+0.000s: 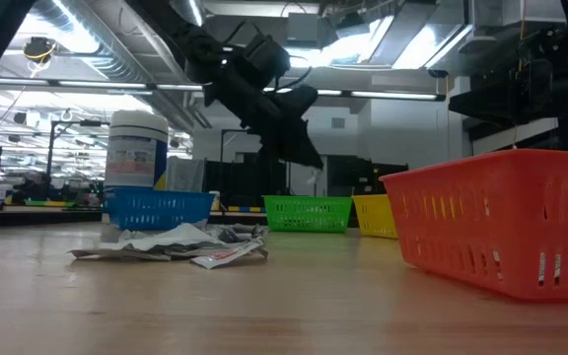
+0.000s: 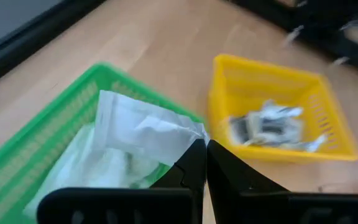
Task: Pick & Place First Aid Supplies
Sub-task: Put the white bandage into the green bin, then put the white alcohol pad into the blue bin
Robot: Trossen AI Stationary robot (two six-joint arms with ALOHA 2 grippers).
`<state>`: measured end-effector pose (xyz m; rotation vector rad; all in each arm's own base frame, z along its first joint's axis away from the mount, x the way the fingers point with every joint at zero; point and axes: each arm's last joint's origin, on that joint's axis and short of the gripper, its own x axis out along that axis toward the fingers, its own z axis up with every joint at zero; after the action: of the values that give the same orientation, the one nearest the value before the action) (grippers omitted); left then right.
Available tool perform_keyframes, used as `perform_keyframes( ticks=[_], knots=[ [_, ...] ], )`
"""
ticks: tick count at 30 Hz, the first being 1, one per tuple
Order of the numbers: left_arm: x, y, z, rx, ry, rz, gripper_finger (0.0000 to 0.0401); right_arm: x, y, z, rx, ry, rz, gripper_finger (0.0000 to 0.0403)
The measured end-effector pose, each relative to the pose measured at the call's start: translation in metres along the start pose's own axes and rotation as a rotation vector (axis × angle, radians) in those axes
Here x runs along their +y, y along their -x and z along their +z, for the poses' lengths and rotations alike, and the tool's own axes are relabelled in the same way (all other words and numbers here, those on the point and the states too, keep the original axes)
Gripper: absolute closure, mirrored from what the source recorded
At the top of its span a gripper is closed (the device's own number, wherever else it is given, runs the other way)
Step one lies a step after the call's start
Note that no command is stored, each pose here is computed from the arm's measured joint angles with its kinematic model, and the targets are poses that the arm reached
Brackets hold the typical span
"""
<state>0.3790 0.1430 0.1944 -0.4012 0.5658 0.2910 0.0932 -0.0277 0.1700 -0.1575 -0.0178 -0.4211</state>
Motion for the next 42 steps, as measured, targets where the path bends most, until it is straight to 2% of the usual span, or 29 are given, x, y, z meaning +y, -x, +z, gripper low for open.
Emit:
perform_keyframes(
  ticks=[3,7,11,20,24,35,42],
  knots=[
    [0.003,0.0,-0.003,0.021,-0.017,0.077,0.0392,0.0,0.0,0.0,0.0,0.0,-0.001,0.0166],
    [0.004,0.0,-0.005,0.035,-0.087,0.118,0.0378,0.0,0.0,0.0,-0.001,0.0,0.0,0.0166],
    [0.005,0.0,-0.005,0.042,-0.126,0.131,0.0352,0.0,0.0,0.0,-0.001,0.0,-0.001,0.0166],
    [0.008,0.001,-0.004,0.038,-0.125,0.147,0.028,0.0,0.0,0.0,-0.001,0.0,0.0,0.0166],
    [0.007,0.004,-0.002,0.035,-0.163,0.145,0.0261,0.0,0.0,0.0,-0.001,0.0,-0.001,0.0166],
    [-0.008,0.017,0.003,0.032,-0.213,0.113,0.0261,0.0,0.0,0.0,-0.001,0.0,-0.001,0.0166],
    [-0.03,0.026,-0.002,0.086,-0.431,0.069,0.0263,0.0,0.0,0.0,0.0,0.0,0.0,0.0166]
  ],
)
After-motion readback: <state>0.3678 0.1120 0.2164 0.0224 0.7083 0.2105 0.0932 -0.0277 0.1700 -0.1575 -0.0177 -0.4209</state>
